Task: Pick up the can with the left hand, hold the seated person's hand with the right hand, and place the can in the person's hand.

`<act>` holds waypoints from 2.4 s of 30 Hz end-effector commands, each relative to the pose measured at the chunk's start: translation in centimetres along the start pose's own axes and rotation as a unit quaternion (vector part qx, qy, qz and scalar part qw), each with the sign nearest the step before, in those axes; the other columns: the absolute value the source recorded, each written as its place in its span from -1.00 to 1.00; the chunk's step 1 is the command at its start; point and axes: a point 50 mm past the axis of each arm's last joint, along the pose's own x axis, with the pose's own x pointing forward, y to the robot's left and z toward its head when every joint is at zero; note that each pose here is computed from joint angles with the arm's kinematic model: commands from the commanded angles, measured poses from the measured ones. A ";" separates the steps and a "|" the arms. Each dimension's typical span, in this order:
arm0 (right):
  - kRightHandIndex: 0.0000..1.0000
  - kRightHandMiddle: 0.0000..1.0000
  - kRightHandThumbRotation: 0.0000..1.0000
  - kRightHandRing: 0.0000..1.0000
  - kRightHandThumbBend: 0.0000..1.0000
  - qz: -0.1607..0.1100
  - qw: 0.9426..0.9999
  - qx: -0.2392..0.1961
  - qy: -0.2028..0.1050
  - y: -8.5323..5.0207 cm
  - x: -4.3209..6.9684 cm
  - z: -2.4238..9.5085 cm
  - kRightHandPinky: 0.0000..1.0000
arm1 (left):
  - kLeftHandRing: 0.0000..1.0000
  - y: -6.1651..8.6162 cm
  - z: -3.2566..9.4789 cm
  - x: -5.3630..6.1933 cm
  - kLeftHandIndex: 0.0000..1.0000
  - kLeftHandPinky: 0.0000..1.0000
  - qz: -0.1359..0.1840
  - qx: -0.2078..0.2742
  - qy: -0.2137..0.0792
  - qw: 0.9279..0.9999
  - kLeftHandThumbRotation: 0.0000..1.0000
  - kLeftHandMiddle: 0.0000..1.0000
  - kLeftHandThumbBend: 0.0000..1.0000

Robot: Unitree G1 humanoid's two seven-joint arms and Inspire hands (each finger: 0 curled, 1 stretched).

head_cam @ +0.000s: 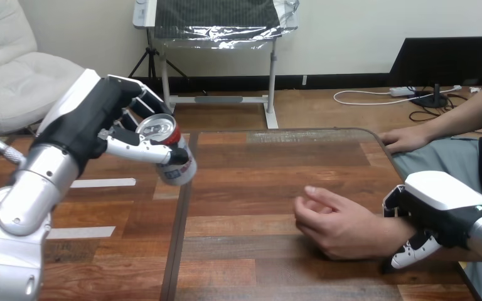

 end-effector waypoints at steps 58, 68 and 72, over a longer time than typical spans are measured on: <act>-0.21 -0.23 -0.45 -0.37 0.72 -0.077 0.989 0.084 -0.091 -4.7 3.5 6.4 -0.50 | -0.16 -4.3 1.7 5.7 -0.05 -0.28 -0.053 -0.040 -0.057 0.996 -1.00 -0.10 0.31; -0.19 -0.24 -0.43 -0.37 0.72 -0.080 0.987 0.092 -0.106 -4.9 3.9 7.7 -0.49 | -0.18 -5.1 2.2 6.6 -0.05 -0.31 -0.059 -0.036 -0.064 0.996 -1.00 -0.10 0.33; -0.20 -0.25 -0.45 -0.37 0.73 -0.083 0.985 0.098 -0.113 -5.0 4.0 8.2 -0.49 | -0.19 -5.5 2.5 7.0 -0.05 -0.32 -0.059 -0.034 -0.068 0.995 -1.00 -0.10 0.36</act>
